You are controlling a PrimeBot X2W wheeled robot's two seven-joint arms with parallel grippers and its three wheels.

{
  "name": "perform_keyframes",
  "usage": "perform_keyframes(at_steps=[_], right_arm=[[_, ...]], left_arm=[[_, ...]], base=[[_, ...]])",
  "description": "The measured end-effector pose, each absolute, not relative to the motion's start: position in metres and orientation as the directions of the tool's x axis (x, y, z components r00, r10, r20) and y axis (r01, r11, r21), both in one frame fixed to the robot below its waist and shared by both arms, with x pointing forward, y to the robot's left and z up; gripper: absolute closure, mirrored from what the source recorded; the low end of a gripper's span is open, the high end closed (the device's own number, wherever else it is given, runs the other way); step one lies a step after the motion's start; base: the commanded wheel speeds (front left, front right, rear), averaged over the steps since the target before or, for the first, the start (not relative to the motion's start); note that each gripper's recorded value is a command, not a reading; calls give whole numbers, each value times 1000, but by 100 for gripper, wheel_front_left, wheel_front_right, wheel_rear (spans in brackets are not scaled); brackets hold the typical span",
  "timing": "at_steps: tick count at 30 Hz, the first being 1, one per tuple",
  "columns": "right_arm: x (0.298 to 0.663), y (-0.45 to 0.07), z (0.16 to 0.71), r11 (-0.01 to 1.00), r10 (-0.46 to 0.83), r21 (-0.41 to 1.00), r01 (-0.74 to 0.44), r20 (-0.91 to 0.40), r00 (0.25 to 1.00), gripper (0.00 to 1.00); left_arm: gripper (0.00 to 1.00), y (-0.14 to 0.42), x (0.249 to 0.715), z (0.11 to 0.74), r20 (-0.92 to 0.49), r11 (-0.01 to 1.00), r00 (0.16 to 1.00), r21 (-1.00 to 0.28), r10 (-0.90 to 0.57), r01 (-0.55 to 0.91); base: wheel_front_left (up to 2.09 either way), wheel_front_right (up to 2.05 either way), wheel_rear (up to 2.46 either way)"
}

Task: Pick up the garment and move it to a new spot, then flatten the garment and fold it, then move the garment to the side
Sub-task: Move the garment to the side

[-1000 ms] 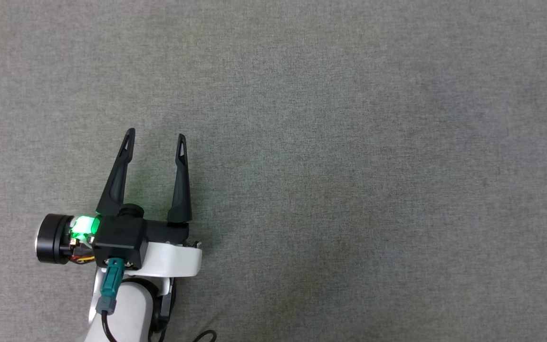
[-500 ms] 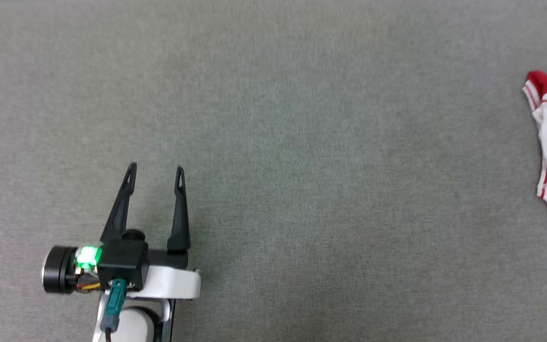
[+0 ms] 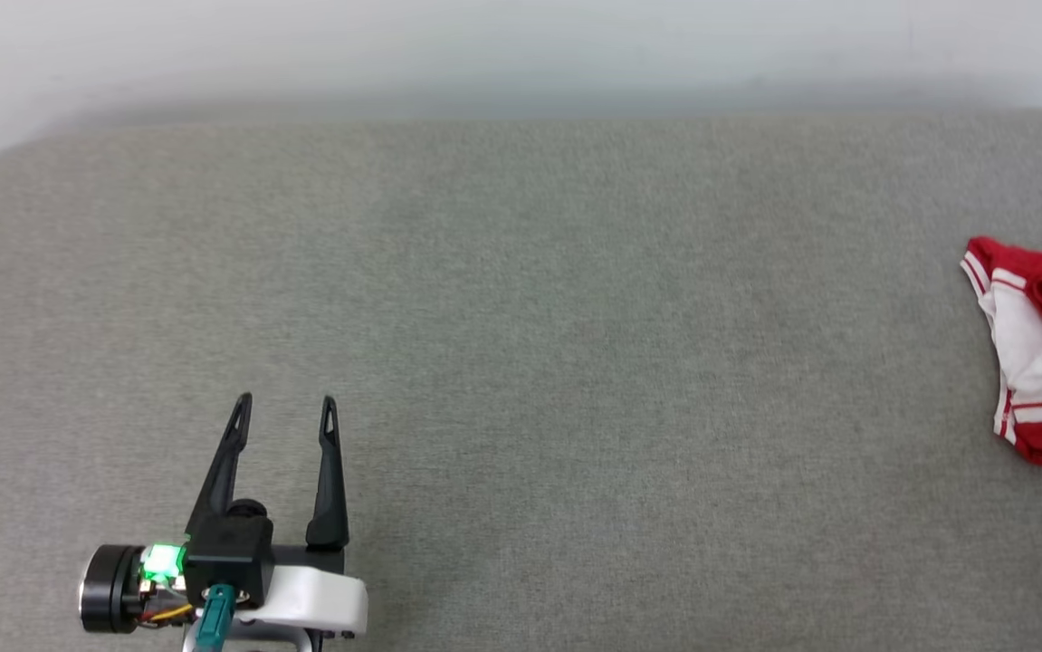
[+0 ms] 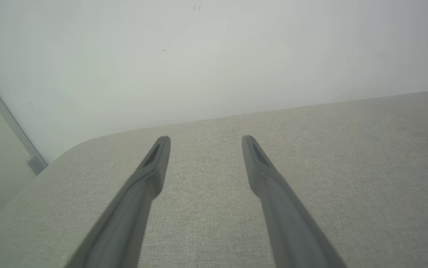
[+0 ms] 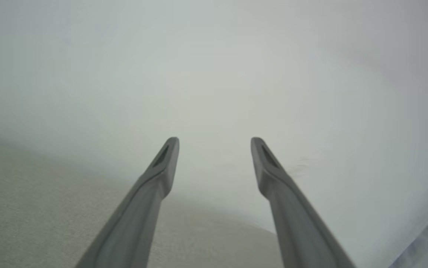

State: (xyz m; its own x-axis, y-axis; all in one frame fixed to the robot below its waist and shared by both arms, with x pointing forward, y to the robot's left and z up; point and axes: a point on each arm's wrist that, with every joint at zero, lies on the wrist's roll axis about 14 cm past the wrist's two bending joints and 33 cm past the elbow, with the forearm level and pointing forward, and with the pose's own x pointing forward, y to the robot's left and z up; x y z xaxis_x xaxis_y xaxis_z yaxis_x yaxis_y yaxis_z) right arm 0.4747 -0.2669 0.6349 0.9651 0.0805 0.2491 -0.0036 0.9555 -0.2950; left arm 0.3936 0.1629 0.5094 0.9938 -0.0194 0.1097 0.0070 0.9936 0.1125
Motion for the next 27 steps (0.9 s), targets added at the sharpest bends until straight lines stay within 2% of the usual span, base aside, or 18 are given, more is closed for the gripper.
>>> perform_keyframes(at_steps=[5, 11, 18, 27], right_arm=[[452, -210, 639, 973, 164, -212, -91, 360, 919, 0], [426, -166, 615, 978, 206, -112, -177, 356, 911, 0], [405, -159, 572, 983, 178, -1, -184, 265, 948, 0], [370, -165, 537, 990, 124, 49, -135, 179, 976, 0]], left_arm=[[0, 173, 376, 516, 123, 993, 992, 116, 6, -21], [0, 180, 362, 524, 142, 993, 990, 113, 26, -43], [0, 182, 352, 528, 154, 993, 988, 113, 29, -47], [0, 181, 342, 527, 150, 994, 988, 103, 22, -38]], base=[[0, 0, 0], [0, 0, 0], [0, 0, 0], [0, 0, 0]])
